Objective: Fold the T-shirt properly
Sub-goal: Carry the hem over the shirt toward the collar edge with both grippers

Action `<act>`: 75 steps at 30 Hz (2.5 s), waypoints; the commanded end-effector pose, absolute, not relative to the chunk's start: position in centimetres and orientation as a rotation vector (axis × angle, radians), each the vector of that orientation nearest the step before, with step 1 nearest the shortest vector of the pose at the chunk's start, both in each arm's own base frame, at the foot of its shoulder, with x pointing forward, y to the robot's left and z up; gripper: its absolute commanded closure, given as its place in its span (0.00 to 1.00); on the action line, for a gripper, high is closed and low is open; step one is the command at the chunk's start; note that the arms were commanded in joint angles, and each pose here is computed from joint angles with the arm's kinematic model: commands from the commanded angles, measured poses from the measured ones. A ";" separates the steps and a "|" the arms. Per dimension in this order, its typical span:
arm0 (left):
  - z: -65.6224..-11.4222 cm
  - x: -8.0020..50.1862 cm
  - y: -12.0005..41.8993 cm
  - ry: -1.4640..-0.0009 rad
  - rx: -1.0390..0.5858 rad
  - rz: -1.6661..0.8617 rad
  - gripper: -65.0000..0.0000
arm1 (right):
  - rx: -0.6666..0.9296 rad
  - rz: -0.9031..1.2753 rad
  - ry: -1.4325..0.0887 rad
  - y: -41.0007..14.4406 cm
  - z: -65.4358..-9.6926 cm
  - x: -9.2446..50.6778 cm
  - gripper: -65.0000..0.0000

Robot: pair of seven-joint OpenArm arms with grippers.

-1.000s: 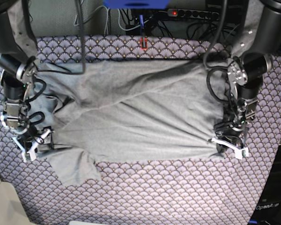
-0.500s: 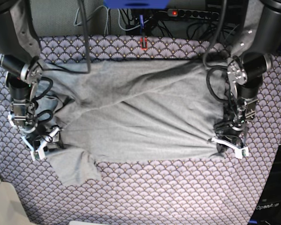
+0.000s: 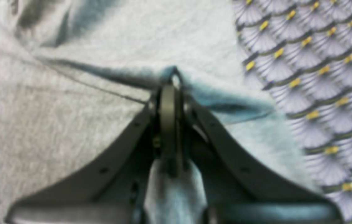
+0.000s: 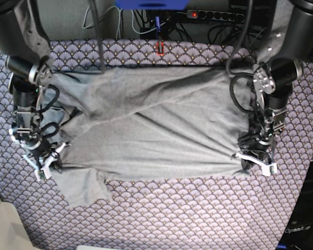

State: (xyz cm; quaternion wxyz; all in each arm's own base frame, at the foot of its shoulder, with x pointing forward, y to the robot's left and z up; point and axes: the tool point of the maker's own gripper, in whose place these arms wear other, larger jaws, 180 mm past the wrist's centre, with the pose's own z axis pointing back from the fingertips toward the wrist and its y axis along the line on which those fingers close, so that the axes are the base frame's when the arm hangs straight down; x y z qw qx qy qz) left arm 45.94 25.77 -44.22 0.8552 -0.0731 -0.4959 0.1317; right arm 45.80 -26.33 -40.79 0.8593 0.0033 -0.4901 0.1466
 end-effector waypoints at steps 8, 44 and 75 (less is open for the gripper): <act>-45.5 45.1 26.2 -0.970 -0.107 0.282 1.00 | -0.128 0.337 -1.254 -27.8 -34.3 45.3 1.00; -45.6 43.7 16.7 -0.870 -0.533 0.145 1.00 | -0.181 0.320 -1.252 -29.4 -34.8 37.1 1.00; -34.8 41.8 24.3 -0.872 -0.337 -0.018 1.00 | -0.236 0.324 -1.348 -28.4 -32.1 34.4 1.00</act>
